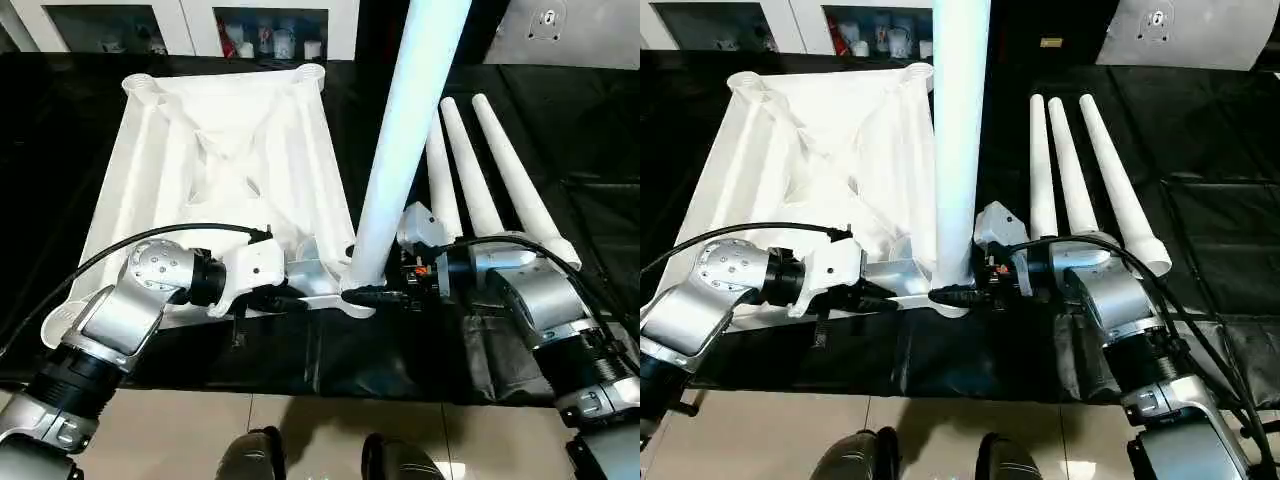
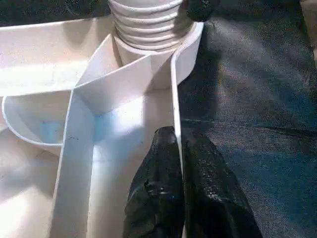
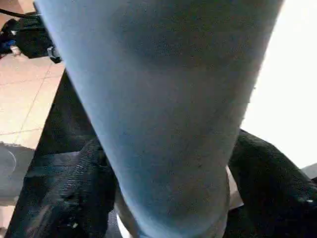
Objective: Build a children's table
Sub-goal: Rotate leg to tighten
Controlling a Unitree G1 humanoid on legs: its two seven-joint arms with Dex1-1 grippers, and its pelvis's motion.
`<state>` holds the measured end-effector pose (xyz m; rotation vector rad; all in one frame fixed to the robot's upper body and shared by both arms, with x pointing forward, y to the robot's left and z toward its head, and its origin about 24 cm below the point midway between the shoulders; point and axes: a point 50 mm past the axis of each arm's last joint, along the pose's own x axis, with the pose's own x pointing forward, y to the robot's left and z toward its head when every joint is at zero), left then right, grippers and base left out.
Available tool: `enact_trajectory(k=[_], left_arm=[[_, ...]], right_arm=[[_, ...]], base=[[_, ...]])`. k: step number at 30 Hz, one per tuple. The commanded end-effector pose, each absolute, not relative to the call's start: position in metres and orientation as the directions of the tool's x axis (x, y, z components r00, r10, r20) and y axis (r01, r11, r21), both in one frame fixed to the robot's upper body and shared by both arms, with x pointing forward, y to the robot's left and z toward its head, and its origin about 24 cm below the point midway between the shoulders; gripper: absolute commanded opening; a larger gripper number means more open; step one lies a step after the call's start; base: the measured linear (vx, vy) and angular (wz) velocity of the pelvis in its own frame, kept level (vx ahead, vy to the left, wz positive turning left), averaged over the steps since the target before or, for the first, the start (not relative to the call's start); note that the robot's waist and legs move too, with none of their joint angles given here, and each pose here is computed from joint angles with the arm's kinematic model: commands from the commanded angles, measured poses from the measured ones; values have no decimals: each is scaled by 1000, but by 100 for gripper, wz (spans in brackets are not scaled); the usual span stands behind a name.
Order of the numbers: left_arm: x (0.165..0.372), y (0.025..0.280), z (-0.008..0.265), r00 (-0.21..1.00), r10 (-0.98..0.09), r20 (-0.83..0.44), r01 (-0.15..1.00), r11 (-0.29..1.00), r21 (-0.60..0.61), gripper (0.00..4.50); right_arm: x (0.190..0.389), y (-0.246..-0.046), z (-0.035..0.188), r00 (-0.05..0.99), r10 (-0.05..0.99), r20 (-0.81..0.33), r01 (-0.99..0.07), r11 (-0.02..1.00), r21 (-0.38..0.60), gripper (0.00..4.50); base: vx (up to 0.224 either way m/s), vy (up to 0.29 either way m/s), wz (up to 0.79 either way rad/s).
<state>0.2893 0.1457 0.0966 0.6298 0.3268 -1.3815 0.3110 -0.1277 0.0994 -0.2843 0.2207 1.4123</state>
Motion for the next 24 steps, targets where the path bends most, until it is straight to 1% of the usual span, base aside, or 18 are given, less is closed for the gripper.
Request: enact_trajectory(k=[1, 2, 7, 14, 17, 18, 19, 21, 22, 24], left_arm=[[286, 138, 99, 107, -815, -570, 974, -27, 223, 0], [286, 138, 99, 108, -815, -570, 975, -27, 222, 0], [287, 139, 99, 113, -814, -569, 975, -20, 221, 0], [288, 141, 99, 125, -819, -561, 976, 0, 217, 0], [289, 142, 100, 136, -824, -550, 977, 18, 214, 0], [290, 142, 101, 155, -832, -532, 976, 46, 213, 0], [292, 141, 104, 201, -842, -500, 972, 108, 209, 0], [295, 141, 107, 259, -845, -468, 962, 183, 202, 0], [295, 141, 107, 259, -845, -468, 962, 183, 202, 0], [299, 137, 110, 340, -838, -428, 940, 282, 194, 0]], right_arm=[[314, -130, 102, 163, 936, -312, -986, 148, -73, 305], [313, -130, 101, 164, 936, -313, -986, 148, -72, 294], [313, -131, 99, 163, 935, -315, -987, 151, -64, 273], [309, -127, 93, 149, 938, -312, -989, 143, -44, 269], [308, -124, 91, 154, 945, -287, -988, 157, -13, 268], [308, -121, 90, 178, 947, -267, -983, 185, 3, 268], [310, -115, 86, 248, 937, -244, -965, 262, 25, 267], [313, -109, 82, 334, 914, -232, -935, 352, 40, 267], [313, -109, 82, 334, 914, -232, -935, 352, 40, 267], [318, -100, 76, 438, 870, -228, -885, 461, 58, 267]], base=[[0, 0, 0], [0, 0, 0], [0, 0, 0], [0, 0, 0], [0, 0, 0], [0, 0, 0], [0, 0, 0], [0, 0, 0], [0, 0, 0], [0, 0, 0]])
